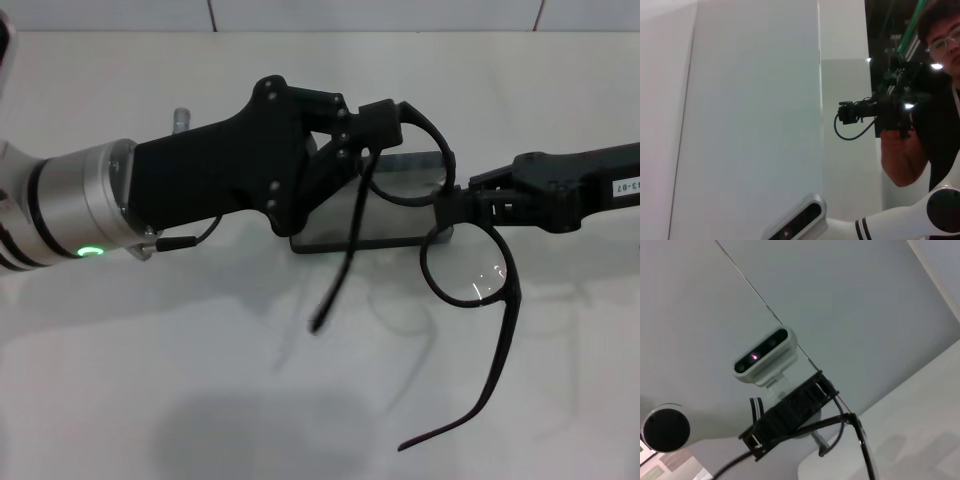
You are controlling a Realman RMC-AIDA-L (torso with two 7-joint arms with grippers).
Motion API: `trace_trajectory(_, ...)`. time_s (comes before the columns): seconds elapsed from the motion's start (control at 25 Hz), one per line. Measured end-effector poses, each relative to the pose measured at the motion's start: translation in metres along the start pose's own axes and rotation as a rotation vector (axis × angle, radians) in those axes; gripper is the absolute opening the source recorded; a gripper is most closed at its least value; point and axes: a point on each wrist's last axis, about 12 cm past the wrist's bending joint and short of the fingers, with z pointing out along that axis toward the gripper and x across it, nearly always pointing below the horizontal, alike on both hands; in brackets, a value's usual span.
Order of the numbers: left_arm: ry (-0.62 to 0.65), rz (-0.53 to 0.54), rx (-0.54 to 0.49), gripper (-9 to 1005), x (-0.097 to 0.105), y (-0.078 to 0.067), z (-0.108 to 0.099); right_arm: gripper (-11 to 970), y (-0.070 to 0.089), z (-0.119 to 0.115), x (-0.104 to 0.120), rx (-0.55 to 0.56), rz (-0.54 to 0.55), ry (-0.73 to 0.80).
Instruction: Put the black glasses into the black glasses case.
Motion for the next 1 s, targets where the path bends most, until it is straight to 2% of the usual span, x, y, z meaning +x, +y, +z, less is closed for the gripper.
trace_trajectory(0.52,-0.019,-0.009,0.007,18,0.006,0.001,0.01,74,0.003,0.012,-0.005,-0.047,-0.004,-0.006)
trace_trajectory(1.0,-0.021,0.008,0.003,19,0.006,0.002,0.01,72,0.007,0.015,-0.007,-0.087,0.004,-0.027)
